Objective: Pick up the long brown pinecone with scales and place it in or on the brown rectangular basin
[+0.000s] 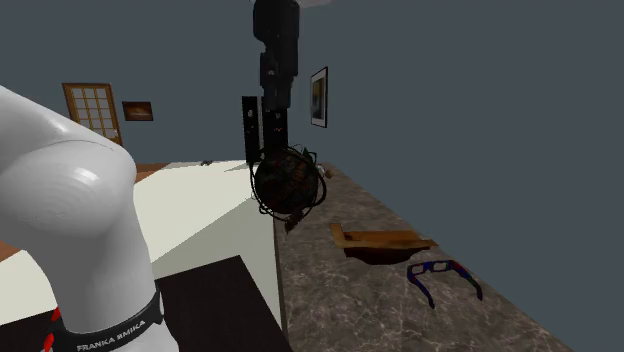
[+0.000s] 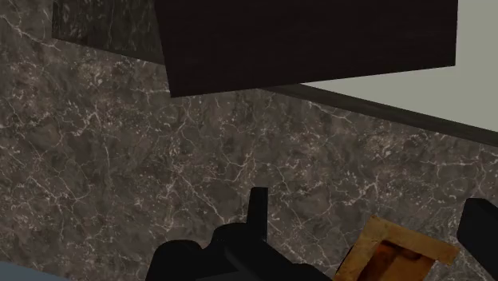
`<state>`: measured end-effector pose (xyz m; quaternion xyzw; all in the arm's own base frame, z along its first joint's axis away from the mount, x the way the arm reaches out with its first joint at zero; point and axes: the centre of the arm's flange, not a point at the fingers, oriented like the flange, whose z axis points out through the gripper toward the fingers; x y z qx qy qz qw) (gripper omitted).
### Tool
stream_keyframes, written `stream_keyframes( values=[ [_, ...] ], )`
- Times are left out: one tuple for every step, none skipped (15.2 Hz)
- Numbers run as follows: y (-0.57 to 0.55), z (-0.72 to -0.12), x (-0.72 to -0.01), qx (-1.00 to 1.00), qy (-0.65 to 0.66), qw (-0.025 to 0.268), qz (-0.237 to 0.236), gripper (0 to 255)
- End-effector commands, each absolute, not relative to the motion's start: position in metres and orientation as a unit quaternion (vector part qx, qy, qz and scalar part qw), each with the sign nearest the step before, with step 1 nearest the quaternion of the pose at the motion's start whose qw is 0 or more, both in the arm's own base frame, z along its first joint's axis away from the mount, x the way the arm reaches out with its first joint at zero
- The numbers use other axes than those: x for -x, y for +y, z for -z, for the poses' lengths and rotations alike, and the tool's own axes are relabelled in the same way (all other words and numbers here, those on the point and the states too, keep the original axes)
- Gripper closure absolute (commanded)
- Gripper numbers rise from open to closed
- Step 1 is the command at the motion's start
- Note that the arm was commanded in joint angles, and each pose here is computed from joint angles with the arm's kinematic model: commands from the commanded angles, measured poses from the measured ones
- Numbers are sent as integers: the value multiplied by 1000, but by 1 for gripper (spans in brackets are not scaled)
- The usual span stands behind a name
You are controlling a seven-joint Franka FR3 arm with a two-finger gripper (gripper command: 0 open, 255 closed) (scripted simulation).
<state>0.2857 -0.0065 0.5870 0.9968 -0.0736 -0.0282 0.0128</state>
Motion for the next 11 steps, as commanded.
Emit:
stream_keyframes(
  values=[
    [-6,-587,-286,-997,-74,13,28,0],
    [1,-577,-287,-997,-73,11,25,0],
    [9,-567,-289,-997,-73,10,21,0],
    [17,-557,-290,-997,-73,8,18,0],
    [24,-547,-292,-997,-72,6,14,0],
    [32,-537,-294,-997,-72,5,11,0],
    [40,-527,-295,-997,-72,3,7,0],
    [48,-517,-297,-997,-72,2,4,0],
    [55,-507,-299,-997,-71,0,0,0],
    [63,-497,-301,-997,-71,-2,-3,0],
    [71,-488,-303,-997,-71,-3,-6,0]
  ],
)
